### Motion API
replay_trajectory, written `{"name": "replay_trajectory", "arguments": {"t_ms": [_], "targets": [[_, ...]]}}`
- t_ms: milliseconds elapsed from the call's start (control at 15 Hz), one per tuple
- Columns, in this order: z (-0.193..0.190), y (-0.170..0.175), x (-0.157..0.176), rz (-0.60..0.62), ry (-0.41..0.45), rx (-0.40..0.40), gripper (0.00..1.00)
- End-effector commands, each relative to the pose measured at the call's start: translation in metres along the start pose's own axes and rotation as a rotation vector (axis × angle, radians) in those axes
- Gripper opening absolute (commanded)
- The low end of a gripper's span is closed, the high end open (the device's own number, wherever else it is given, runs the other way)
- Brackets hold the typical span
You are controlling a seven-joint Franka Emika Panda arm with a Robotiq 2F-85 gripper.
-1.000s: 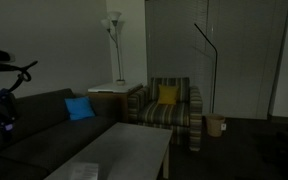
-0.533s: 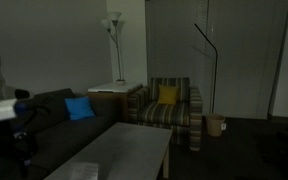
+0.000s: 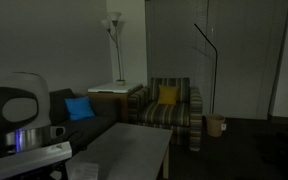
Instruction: Use the spoon to stir in the cup
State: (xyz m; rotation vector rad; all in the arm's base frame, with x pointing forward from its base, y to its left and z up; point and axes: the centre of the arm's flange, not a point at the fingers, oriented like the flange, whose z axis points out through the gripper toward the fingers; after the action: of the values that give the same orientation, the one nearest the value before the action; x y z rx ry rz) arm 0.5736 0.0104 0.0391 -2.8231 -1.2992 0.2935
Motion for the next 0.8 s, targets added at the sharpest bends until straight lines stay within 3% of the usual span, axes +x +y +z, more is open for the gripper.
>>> {"name": "replay_trajectory", "arguments": {"t_ms": [0, 333, 733], "targets": [[0.004, 0.005, 0.001, -0.001, 0.003, 0.005, 1.0], [0.013, 0.004, 0.01, -0.026, 0.027, -0.042, 1.0], [0.077, 0.0, 0.012, -0.175, 0.133, -0.073, 1.0]]}}
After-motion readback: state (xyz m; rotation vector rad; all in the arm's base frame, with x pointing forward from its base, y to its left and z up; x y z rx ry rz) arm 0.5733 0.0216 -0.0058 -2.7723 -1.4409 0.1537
